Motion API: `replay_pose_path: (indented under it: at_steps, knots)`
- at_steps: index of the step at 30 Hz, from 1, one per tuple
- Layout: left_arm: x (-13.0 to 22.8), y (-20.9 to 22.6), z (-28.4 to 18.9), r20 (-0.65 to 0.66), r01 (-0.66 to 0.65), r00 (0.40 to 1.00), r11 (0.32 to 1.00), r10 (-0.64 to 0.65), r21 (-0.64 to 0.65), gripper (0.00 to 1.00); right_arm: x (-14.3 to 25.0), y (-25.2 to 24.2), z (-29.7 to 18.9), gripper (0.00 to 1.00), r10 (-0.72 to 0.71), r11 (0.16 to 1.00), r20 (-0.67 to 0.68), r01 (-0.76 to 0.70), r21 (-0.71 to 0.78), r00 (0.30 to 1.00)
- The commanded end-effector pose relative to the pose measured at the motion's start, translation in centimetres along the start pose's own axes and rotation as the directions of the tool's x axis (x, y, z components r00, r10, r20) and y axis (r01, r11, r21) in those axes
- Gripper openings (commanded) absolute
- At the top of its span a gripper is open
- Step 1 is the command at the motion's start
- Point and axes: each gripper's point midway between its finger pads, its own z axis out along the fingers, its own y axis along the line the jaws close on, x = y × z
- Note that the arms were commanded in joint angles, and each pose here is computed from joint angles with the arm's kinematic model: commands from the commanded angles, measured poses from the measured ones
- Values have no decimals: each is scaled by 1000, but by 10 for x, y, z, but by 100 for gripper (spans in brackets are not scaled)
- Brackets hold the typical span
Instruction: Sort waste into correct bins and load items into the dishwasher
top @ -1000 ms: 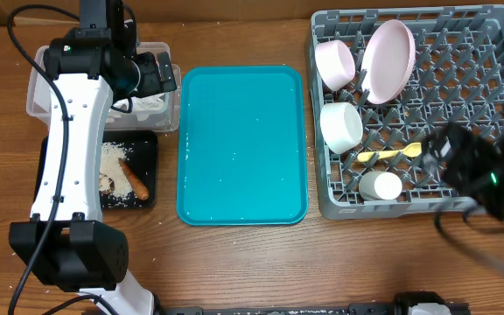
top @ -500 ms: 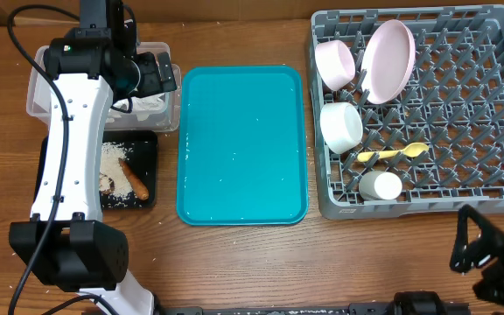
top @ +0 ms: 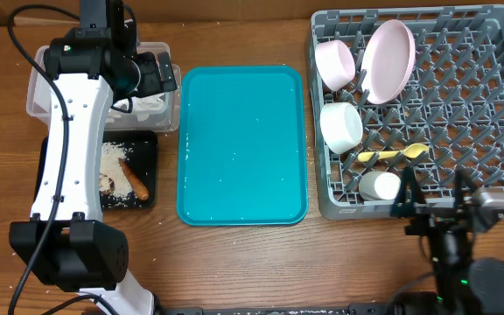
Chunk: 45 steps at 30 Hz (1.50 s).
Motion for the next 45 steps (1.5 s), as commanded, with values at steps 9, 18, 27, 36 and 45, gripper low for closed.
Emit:
replay_pose_path:
  at_steps: [9, 18, 27, 36, 45]
  knots:
    - [-4, -2, -9, 27, -28, 999, 1000, 28, 8, 100, 97, -24, 21, 100, -8, 1000, -46, 8, -14, 999]
    - [-4, -2, -9, 27, -28, 999, 1000, 28, 8, 100, 101, -13, 23, 100, 12, 996, -37, -15, -85, 999]
    - [-4, -2, -9, 27, -28, 999, 1000, 28, 8, 100, 101, -14, 23, 100, 12, 997, -37, -15, -82, 999]
    - [-5, -2, -9, 27, -28, 999, 1000, 28, 9, 100, 101, -14, 23, 100, 12, 997, -37, -15, -82, 999]
    - [-11, 1, -41, 113, -41, 993, 999, 42, -17, 100, 101, -14, 23, 100, 12, 997, -37, -15, -82, 999]
